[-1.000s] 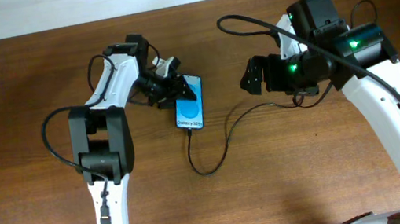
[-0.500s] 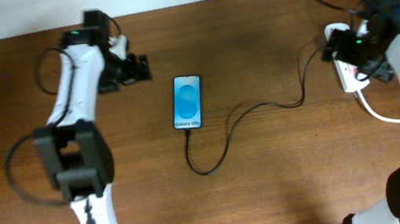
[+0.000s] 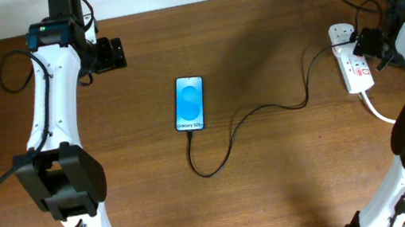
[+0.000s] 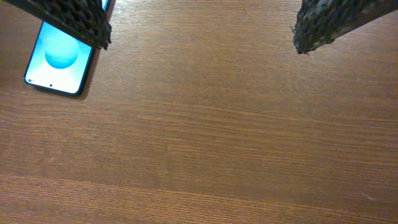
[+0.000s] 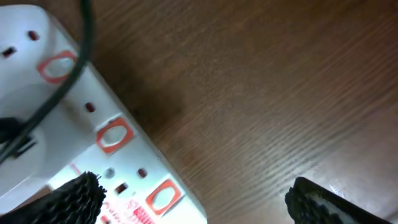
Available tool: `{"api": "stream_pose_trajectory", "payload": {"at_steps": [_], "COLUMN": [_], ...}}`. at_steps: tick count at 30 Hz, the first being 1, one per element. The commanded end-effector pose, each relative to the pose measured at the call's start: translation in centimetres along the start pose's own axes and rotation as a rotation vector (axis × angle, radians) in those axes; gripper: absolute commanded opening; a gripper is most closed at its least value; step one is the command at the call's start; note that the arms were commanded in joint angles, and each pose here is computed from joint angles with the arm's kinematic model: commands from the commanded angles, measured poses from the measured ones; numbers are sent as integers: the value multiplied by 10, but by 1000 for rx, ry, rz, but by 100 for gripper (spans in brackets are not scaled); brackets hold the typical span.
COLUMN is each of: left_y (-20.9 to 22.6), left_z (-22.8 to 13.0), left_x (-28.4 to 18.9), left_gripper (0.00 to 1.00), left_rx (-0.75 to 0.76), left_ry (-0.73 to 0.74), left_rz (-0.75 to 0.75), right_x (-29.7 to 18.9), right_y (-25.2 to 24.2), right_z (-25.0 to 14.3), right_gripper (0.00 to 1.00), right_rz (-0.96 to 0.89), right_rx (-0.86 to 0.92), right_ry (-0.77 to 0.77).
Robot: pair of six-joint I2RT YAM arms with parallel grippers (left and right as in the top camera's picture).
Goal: Plug charger to phone and switch on socket
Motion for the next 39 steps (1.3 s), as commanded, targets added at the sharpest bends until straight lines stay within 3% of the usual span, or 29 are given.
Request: {"api": "stream_pose_trajectory", "payload": {"at_steps": [1, 6, 20, 25, 39], "left_y": [4, 4, 4, 4, 4], "left_z": [1, 1, 1, 1, 1], "left_x": [2, 2, 2, 2, 2], "left_gripper": [99, 99, 99, 99, 99], "left_rx": [-11, -11, -11, -11, -11], "left_ry": [-1, -1, -1, -1, -1], "left_rz": [15, 15, 15, 15, 15], "right_x": [22, 40, 41, 62, 58], "right_y": [-16, 10, 10, 13, 25], "right_z": [0, 2, 7, -3, -14], "right_gripper": [98, 98, 98, 98, 98], "right_rz": [69, 247, 249, 248, 325], "right_rx": [26, 43, 102, 101, 93], "right_ry": [15, 9, -7, 33, 82]}}
Point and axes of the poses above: each gripper's point midway between its finger pads, its own x axis out along the fingers, its own y axis along the line the jaws close on, z = x × y, the point moved 1 cm from there along -x, back along the fingers, and after that the axes turned 10 degrees about -x, right-handed, at the moved point
